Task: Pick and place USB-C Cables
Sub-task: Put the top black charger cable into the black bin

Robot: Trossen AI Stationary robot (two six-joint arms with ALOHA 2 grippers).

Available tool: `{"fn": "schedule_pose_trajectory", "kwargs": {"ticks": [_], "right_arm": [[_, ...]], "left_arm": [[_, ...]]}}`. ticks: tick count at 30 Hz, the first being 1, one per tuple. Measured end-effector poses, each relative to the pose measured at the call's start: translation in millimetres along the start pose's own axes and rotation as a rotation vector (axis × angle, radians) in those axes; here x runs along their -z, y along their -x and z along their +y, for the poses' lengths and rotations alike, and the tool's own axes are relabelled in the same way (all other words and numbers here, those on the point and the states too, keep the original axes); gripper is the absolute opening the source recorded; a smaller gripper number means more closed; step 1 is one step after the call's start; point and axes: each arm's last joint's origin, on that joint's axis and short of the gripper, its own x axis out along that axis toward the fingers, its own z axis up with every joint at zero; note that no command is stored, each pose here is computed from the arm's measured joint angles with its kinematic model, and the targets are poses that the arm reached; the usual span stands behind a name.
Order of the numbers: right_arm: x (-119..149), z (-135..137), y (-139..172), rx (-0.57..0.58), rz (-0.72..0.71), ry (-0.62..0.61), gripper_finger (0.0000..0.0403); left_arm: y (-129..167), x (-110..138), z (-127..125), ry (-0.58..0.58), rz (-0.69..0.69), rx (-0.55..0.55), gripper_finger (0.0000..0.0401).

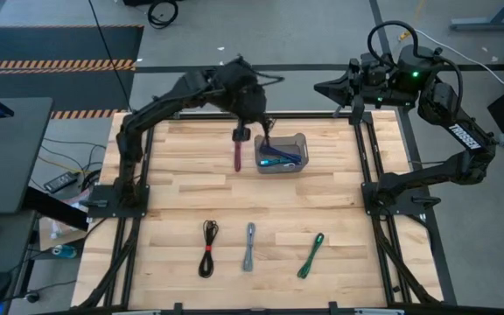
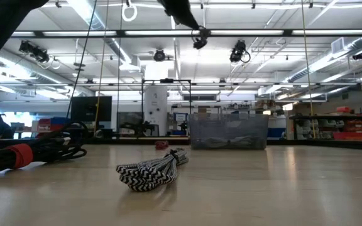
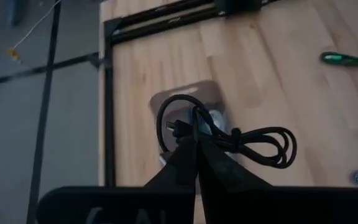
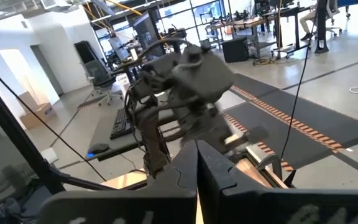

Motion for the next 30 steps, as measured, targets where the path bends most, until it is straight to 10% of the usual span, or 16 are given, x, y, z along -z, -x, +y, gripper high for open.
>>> {"fn": "schedule_pose_trajectory", "kwargs": {"ticks": [13,30], "right_arm": [[1.8,6.8,-1.1,-0.080,0.022,-0.007,0.0000],[4.0,14.6,-2.4,-0.124,0.035,-0.017,0.0000]], "left_arm": [[-99.2,23.6,-2.0,0.025,0.126,0.209,0.0004],[-131.5,43.8,34.6,0.066,0.120,0.058,0.0004]]}}
